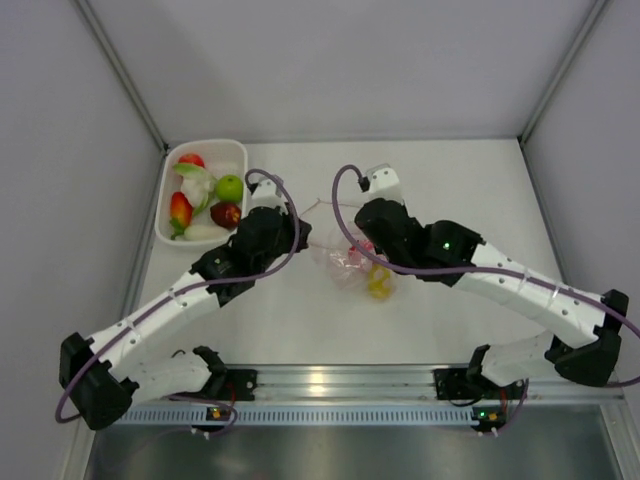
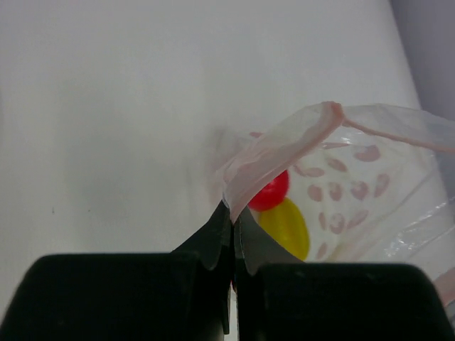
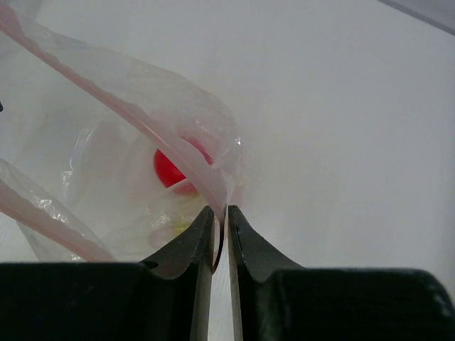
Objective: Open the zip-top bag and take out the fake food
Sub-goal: Pick up the fake fruit from the zipper food storage bag.
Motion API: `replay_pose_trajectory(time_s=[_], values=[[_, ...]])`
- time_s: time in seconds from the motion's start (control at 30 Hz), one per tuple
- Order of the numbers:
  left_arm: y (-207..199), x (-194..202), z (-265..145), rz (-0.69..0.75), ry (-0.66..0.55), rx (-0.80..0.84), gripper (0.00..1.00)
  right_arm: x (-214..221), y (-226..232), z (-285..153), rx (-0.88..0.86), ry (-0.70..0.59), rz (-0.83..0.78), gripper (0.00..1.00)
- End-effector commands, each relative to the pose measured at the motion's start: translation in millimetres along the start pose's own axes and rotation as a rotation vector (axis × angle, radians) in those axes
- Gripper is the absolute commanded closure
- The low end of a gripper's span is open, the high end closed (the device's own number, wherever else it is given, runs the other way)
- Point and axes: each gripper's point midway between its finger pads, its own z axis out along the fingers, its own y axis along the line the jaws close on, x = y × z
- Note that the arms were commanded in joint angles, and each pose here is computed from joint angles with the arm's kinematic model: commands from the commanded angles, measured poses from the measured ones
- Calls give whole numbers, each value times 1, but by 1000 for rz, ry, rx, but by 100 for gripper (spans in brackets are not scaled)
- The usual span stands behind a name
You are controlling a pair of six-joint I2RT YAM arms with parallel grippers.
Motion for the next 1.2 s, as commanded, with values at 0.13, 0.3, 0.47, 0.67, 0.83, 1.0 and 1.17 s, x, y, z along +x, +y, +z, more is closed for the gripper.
replay_pose_trajectory(time_s=[0.13, 0.3, 0.47, 0.67, 0.83, 1.0, 1.17], values=[[-51, -42, -20, -136, -63, 169, 100, -73, 11, -33, -217, -160, 123, 78], [-59, -44, -14, -186, -64, 152, 100, -89, 25, -47, -341, -196, 151, 77], [-71, -48, -18, -217, -73, 170, 100, -91, 35, -42, -364, -185, 143, 78], [-86, -47, -20, -201, -69, 191, 100, -84, 39, -31, -346, -166, 134, 78], [-93, -47, -24, -213, -56, 221, 100, -72, 50, -16, -357, -140, 125, 79], [-102, -45, -34, -249, -45, 254, 100, -52, 44, 20, -307, -99, 189, 82], [-103, -35, -35, -293, -26, 248, 100, -41, 55, 48, -257, -64, 216, 85]])
